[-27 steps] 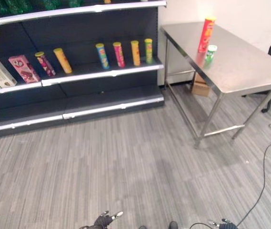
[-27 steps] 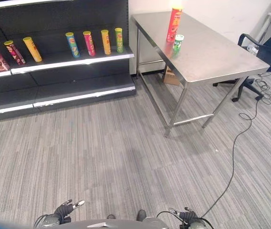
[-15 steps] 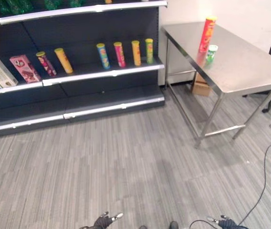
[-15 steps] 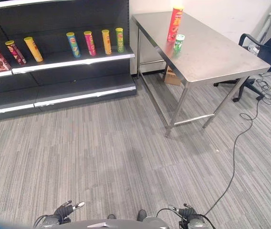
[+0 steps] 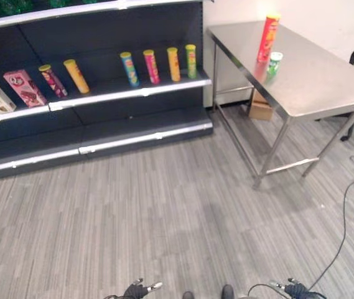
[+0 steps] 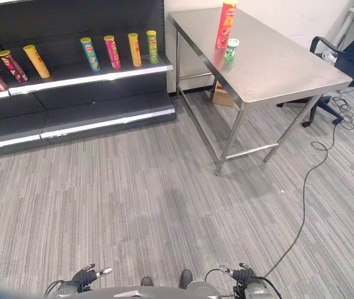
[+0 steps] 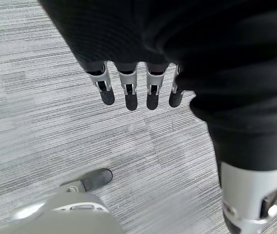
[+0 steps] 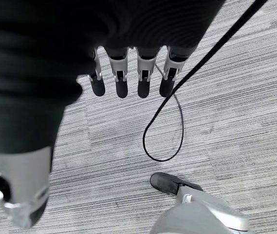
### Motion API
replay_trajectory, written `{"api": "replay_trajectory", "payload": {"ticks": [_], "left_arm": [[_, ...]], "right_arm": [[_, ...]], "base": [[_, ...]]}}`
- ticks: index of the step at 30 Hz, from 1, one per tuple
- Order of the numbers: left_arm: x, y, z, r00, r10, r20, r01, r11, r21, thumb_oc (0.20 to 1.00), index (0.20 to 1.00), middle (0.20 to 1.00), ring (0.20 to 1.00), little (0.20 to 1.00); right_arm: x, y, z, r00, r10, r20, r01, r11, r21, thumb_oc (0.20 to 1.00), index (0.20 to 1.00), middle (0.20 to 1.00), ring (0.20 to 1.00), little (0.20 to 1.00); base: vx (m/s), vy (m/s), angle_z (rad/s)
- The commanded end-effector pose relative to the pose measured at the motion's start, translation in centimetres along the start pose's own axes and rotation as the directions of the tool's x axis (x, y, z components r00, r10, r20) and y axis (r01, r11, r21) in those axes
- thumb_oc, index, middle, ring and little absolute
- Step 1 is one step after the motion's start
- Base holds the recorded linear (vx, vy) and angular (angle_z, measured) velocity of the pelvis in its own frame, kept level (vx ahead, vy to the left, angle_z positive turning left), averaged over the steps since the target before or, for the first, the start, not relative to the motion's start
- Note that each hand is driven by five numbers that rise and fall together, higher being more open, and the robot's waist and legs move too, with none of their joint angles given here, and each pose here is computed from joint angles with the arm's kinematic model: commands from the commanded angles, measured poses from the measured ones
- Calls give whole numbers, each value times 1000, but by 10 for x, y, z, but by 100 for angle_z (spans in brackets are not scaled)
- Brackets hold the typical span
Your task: Put the goods on the table back onto the shelves and tidy them up.
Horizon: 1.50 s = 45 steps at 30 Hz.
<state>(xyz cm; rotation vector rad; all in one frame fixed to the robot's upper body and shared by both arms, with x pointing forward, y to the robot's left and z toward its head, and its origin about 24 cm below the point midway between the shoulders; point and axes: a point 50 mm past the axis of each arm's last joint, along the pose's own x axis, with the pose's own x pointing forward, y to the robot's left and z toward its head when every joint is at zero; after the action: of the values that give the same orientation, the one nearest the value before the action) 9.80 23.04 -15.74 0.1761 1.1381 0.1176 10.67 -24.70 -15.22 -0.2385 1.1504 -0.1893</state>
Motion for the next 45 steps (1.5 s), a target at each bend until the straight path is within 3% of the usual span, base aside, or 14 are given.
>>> {"api": "replay_trajectory", "payload": {"ticks": [1, 10, 20, 32, 45], "left_arm": [[4, 8, 14, 999, 21, 26, -22, 1000, 22, 1000, 1000, 1000, 1000, 1000], [6, 12, 42, 994, 25, 111, -24, 1000, -7, 1000, 1000, 1000, 1000, 1000], [5, -7, 57, 984, -41, 172, 42, 999, -5, 1000, 1000, 1000, 1000, 1000], [7, 8, 47, 994, 16, 108, -15, 1000, -12, 1000, 1000, 1000, 1000, 1000], [5, 8, 22, 999, 31, 41, -31, 1000, 5, 1000, 1000, 1000, 1000, 1000]], "right_arm": [[4, -7, 18, 999, -16, 33, 18, 998, -67, 1000, 1000, 1000, 1000, 1000], [3, -21, 13, 998, -65, 24, 64, 998, 23, 1000, 1000, 1000, 1000, 1000], [-2, -40, -11, 992, -117, -39, 119, 992, 34, 1000, 1000, 1000, 1000, 1000], [1, -30, -1, 996, -90, -14, 89, 995, -33, 1000, 1000, 1000, 1000, 1000], [1, -29, -4, 996, -87, -28, 84, 990, -114, 1000, 1000, 1000, 1000, 1000]], "base": [[-16, 195, -11], [193, 123, 3], [446, -140, 42], [287, -206, 6], [353, 133, -67]]}}
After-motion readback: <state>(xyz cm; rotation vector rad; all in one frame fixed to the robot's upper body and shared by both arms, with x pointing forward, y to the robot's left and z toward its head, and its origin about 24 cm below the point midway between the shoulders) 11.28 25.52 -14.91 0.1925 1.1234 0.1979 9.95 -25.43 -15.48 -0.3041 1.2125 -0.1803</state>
